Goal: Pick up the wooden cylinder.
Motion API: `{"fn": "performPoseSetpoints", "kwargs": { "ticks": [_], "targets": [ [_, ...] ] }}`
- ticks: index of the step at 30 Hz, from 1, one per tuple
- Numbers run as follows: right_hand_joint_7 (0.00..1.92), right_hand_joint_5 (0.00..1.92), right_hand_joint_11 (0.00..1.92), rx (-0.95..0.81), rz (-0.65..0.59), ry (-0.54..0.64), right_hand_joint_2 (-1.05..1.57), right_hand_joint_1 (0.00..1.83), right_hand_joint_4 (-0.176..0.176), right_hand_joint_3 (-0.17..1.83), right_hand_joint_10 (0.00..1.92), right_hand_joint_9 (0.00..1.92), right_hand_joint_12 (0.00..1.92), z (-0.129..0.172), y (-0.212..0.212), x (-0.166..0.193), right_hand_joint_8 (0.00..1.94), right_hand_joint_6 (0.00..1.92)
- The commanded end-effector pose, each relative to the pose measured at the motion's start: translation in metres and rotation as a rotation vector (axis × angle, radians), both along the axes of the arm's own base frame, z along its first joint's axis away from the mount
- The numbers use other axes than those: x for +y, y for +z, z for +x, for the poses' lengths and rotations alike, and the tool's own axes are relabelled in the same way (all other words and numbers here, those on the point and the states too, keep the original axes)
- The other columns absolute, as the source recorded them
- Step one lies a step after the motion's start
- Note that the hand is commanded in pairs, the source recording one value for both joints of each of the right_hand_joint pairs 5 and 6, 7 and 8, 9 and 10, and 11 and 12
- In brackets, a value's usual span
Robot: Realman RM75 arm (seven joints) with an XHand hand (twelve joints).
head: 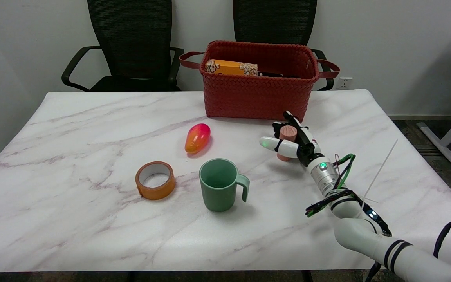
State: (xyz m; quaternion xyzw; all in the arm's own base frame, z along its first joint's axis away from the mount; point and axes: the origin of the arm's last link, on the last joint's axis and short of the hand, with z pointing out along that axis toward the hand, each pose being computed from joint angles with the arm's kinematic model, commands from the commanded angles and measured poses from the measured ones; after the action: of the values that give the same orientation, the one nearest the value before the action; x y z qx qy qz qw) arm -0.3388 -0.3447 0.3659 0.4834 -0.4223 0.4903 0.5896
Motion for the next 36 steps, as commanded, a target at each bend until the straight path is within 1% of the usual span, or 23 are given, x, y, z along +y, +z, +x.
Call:
{"fn": "performPoseSetpoints", "kwargs": {
  "ticks": [1,3,4,5,6,8,9,10,12,13,14,16,17,21,24,28,32,36],
  "targets": [
    [0.6,0.25,0.49,-0.02,-0.018,-0.012,0.72,1.1,0.0,-0.17,0.48,0.48,0.49,-0.006,0.002,0.002,0.6,0.25],
    [0.69,0.31,0.55,-0.008,-0.033,-0.026,0.74,1.09,0.0,-0.17,0.53,0.53,0.55,-0.009,0.008,0.003,0.69,0.31],
    [0.74,0.41,0.61,-0.031,-0.027,-0.018,0.75,1.09,0.0,-0.17,0.58,0.58,0.61,-0.008,0.003,0.002,0.74,0.41],
    [0.83,0.53,0.67,-0.039,-0.031,-0.02,0.77,1.07,0.0,-0.17,0.64,0.64,0.67,-0.009,0.004,0.003,0.83,0.53],
    [0.93,0.61,0.72,-0.053,-0.038,-0.02,0.79,1.06,0.0,-0.17,0.7,0.7,0.72,-0.01,0.003,0.003,0.93,0.61],
    [1.11,0.67,0.82,-0.058,-0.046,-0.018,0.81,1.04,0.0,-0.17,0.81,0.81,0.82,-0.011,0.003,0.004,1.11,0.67],
    [1.17,0.7,0.93,-0.057,-0.051,-0.016,0.82,1.03,0.0,-0.17,0.91,0.91,0.93,-0.012,0.004,0.004,1.17,0.7],
    [1.23,0.75,1.08,-0.061,-0.053,-0.018,0.83,1.02,0.0,-0.17,1.01,1.01,1.08,-0.012,0.004,0.005,1.23,0.75],
    [1.32,0.82,1.29,-0.063,-0.055,-0.019,0.83,1.02,0.0,-0.17,1.16,1.16,1.29,-0.013,0.004,0.005,1.32,0.82],
    [1.35,0.83,1.35,-0.063,-0.056,-0.02,0.83,1.02,0.0,-0.17,1.21,1.21,1.35,-0.013,0.004,0.005,1.35,0.83],
    [1.4,0.85,1.51,-0.062,-0.057,-0.021,0.84,1.02,0.0,-0.17,1.33,1.33,1.51,-0.014,0.005,0.005,1.4,0.85],
    [1.47,0.92,1.61,-0.061,-0.058,-0.024,0.85,1.01,0.0,-0.17,1.43,1.43,1.61,-0.014,0.005,0.005,1.47,0.92],
    [1.58,1.04,1.71,-0.061,-0.058,-0.024,0.85,0.99,0.0,-0.17,1.51,1.51,1.71,-0.014,0.005,0.005,1.58,1.04],
    [1.71,1.27,1.9,-0.062,-0.059,-0.025,0.87,0.98,0.0,-0.17,1.66,1.66,1.9,-0.015,0.005,0.006,1.71,1.27],
    [1.85,1.46,1.92,-0.063,-0.06,-0.025,0.89,0.97,0.0,-0.17,1.79,1.79,1.92,-0.015,0.005,0.006,1.85,1.46],
    [1.89,1.57,1.92,-0.061,-0.065,-0.003,0.92,0.96,0.0,-0.17,1.84,1.84,1.92,-0.011,0.005,0.005,1.89,1.57],
    [1.91,1.62,1.92,-0.059,-0.076,0.053,0.95,0.96,0.0,-0.17,1.86,1.86,1.92,0.0,0.005,0.003,1.91,1.62],
    [1.92,1.63,1.92,-0.07,-0.085,0.138,0.96,0.96,0.0,-0.17,1.87,1.87,1.92,0.021,0.004,-0.001,1.92,1.63]
  ]
}}
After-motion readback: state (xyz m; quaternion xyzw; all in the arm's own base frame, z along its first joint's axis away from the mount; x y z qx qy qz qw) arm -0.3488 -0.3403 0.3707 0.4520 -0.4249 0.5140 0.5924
